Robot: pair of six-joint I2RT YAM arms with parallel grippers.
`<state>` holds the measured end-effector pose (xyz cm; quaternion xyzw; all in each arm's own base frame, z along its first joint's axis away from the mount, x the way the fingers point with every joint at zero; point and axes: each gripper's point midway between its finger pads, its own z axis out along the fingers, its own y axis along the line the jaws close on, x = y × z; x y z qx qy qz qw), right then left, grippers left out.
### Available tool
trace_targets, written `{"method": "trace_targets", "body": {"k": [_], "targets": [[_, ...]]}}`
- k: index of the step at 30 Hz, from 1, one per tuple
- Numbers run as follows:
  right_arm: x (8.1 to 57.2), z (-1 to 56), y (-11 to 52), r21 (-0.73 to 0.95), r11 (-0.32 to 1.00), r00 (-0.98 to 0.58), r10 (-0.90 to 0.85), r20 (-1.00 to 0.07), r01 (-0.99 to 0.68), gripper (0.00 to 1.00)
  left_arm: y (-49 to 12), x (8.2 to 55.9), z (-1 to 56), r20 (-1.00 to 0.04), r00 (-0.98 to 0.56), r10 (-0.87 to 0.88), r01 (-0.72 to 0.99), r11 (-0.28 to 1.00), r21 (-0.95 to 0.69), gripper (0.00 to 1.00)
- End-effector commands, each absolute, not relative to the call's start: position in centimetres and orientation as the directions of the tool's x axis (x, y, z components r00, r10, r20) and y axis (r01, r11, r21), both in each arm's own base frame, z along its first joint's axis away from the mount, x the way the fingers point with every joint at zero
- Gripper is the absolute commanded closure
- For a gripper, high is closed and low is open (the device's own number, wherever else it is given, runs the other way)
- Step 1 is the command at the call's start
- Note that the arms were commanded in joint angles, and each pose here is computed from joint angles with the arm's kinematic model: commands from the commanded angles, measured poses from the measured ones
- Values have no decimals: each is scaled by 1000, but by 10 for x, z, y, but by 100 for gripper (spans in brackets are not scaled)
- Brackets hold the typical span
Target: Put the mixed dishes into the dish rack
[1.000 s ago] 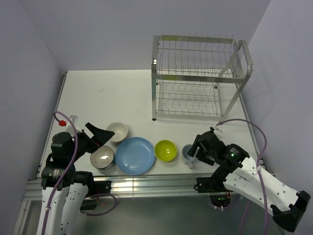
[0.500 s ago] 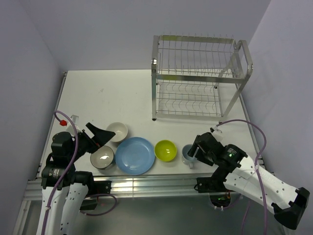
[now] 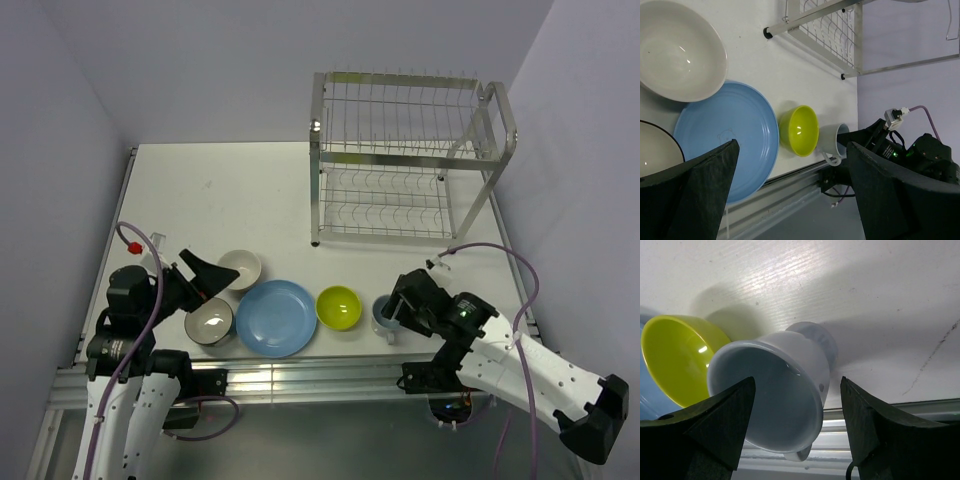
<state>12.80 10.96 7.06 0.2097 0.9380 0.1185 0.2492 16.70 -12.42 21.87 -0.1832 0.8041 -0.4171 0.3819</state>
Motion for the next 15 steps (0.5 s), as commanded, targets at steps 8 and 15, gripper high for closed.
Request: {"method": "trace_targets", "body": {"k": [8, 15], "targets": [[142, 66, 105, 302, 882, -745, 469, -474, 363, 26, -129, 171, 232, -489, -638, -595, 88, 575, -814, 4], [146, 70, 106, 308, 882, -740, 467, -485, 356, 30, -134, 170, 233, -479, -661, -577, 108, 559, -822, 4]]}}
